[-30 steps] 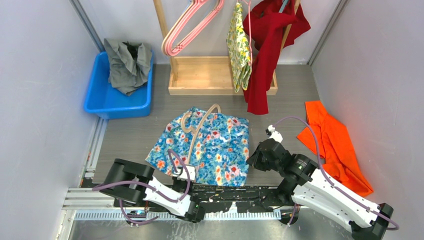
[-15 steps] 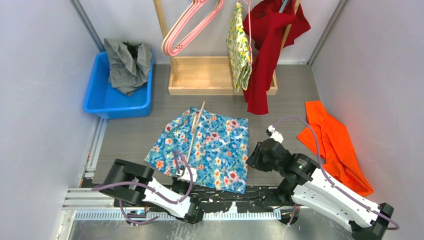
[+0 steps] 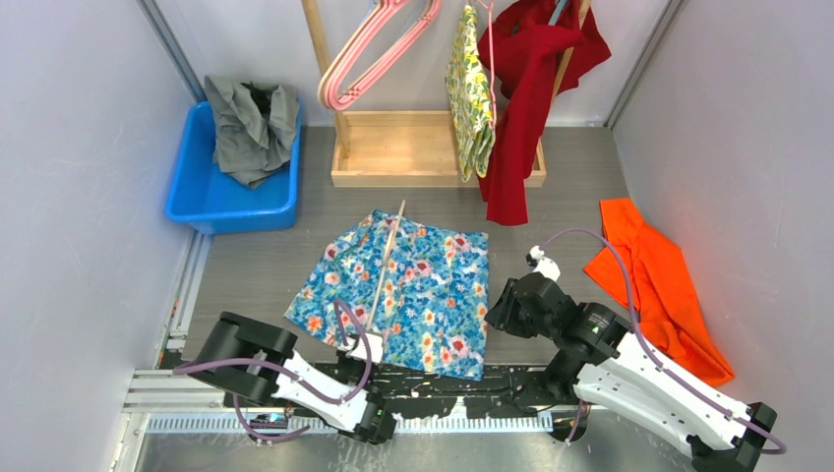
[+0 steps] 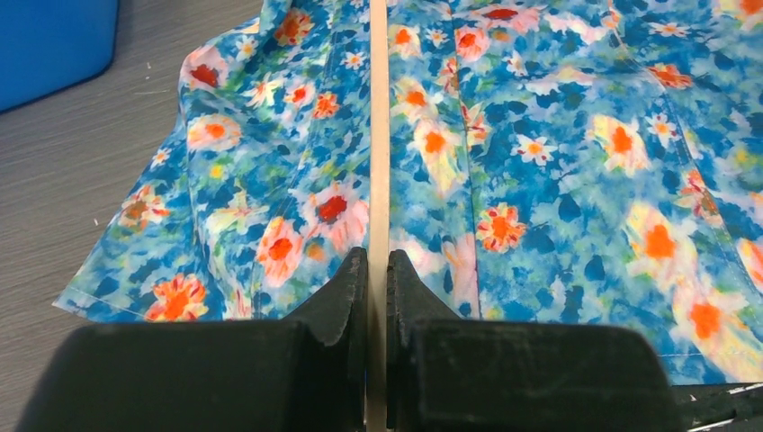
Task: Place the skirt on the hanger
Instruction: Hang the skirt on the hanger.
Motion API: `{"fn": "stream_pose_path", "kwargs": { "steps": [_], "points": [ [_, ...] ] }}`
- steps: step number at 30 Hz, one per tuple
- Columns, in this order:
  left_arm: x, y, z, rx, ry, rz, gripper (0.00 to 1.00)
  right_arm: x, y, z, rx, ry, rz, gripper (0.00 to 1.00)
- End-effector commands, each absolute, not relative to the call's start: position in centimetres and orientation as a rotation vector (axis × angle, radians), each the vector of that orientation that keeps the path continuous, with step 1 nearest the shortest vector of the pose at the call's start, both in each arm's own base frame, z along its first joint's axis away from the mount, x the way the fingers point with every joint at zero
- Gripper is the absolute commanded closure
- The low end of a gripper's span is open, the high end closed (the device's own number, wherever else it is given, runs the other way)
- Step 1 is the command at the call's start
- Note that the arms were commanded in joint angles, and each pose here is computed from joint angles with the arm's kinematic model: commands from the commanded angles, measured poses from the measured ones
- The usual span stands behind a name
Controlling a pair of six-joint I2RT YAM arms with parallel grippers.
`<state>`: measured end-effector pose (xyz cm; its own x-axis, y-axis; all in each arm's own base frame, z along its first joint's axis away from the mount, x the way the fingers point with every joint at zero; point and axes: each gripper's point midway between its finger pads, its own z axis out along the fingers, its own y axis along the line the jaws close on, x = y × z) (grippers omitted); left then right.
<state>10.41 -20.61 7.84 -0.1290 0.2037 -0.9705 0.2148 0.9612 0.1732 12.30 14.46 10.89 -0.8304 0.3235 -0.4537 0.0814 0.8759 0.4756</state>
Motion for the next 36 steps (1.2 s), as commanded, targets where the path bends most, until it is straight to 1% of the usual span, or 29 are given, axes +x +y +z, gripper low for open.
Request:
{"fn": "stream_pose_path", "kwargs": {
  "steps": [1,8,17,25,30,36],
  "points": [
    [9.6,-24.9,10.4,-0.168,1.662,-0.605,1.0,13.2,15.0,12.5,0.293,2.449,0.638,0.6],
    [9.2,-25.2,11.1,-0.194,1.614,-0.745,1.0,13.8,16.3,13.3,0.265,2.446,0.671,0.6],
    [8.8,-25.9,13.4,-0.146,1.601,-0.737,1.0,14.4,17.1,14.0,0.253,2.439,0.681,0.6],
    [8.4,-25.3,17.3,-0.121,1.613,-0.739,1.0,14.1,16.1,14.5,0.261,2.424,0.659,0.6],
    [8.2,-25.3,20.3,-0.105,1.594,-0.775,1.0,14.1,15.5,15.7,0.255,2.407,0.642,0.6],
    [8.1,-25.4,23.5,-0.053,1.573,-0.756,1.0,13.8,14.6,16.7,0.261,2.386,0.628,0.6]
  ]
}}
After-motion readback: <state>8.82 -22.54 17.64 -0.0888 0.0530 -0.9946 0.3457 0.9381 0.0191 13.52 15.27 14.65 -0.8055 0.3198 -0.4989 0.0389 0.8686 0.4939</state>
